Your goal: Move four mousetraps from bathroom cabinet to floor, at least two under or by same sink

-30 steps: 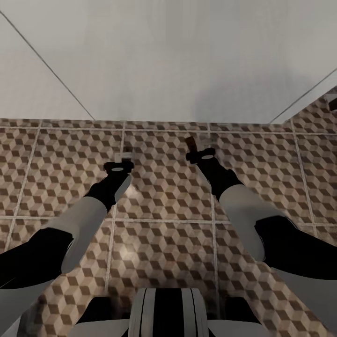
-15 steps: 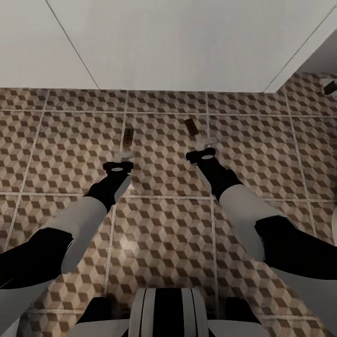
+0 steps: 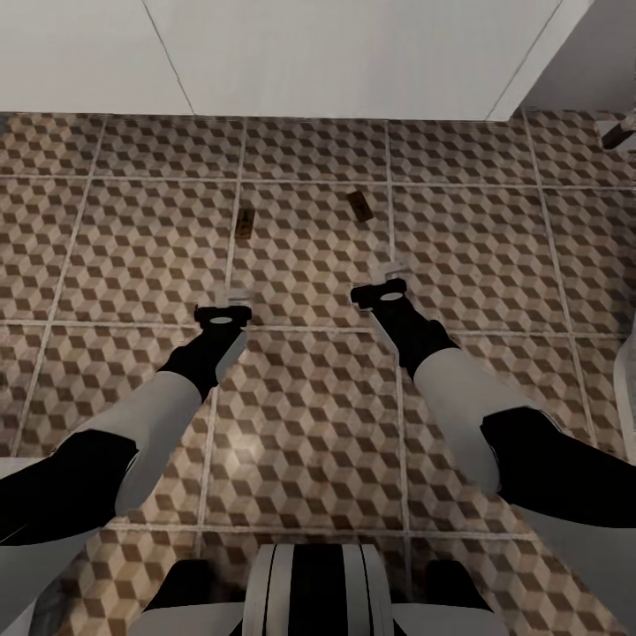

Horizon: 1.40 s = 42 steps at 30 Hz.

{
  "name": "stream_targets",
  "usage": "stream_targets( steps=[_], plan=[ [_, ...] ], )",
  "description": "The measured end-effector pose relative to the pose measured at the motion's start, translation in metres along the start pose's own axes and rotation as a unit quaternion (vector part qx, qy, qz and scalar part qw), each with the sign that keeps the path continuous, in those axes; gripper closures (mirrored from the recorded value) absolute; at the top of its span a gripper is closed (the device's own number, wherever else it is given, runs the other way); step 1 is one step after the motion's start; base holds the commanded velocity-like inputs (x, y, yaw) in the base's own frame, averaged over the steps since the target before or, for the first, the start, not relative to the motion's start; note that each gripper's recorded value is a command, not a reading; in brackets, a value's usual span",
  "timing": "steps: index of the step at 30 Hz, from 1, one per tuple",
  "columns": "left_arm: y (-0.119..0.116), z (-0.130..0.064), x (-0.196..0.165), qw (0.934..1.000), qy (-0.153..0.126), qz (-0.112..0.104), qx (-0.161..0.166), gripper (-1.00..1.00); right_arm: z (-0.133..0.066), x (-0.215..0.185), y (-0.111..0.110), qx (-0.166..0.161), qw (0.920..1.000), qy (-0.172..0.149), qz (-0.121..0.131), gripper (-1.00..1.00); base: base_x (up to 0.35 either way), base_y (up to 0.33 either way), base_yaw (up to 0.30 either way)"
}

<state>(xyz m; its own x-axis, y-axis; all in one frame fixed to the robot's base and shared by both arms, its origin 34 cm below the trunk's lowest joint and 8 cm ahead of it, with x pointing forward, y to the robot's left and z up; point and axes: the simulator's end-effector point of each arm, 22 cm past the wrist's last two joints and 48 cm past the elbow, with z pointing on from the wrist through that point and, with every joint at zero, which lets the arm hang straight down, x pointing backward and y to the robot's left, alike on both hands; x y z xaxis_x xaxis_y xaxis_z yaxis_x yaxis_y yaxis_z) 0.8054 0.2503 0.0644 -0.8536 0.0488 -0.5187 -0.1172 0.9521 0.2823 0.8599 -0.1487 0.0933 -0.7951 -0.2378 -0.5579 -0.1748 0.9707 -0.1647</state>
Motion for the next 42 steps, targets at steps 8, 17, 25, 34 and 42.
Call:
stream_targets(
  steps=[8,17,25,34,42],
  plan=[
    [-0.0001,0.0,-0.0003,1.0,0.0,0.0,0.0,-1.0,0.0,0.0,0.0001,0.0,1.0,0.0,0.0,-1.0,-0.334,0.0,0.0],
    [0.0,0.0,-0.0001,1.0,0.0,0.0,0.0,-1.0,0.0,0.0001,0.0001,0.0,1.0,0.0,0.0,-1.0,-0.335,0.0,0.0],
    [0.0,0.0,0.0003,1.0,0.0,0.0,0.0,-1.0,0.0,0.0,0.0001,0.0,1.0,0.0,0.0,-1.0,-0.335,0.0,0.0],
    [-0.0012,-0.0005,-0.0001,1.0,0.0,0.0,0.001,-1.0,-0.0001,-0.0001,-0.0001,0.0,1.0,0.0,0.0,-1.0,-0.283,0.0,0.0],
    [-0.0026,-0.0012,0.0001,1.0,0.001,0.0,0.002,-1.0,-0.0001,0.0011,-0.0003,0.001,1.0,0.001,0.0,-1.0,-0.064,0.0,0.0]
  ],
)
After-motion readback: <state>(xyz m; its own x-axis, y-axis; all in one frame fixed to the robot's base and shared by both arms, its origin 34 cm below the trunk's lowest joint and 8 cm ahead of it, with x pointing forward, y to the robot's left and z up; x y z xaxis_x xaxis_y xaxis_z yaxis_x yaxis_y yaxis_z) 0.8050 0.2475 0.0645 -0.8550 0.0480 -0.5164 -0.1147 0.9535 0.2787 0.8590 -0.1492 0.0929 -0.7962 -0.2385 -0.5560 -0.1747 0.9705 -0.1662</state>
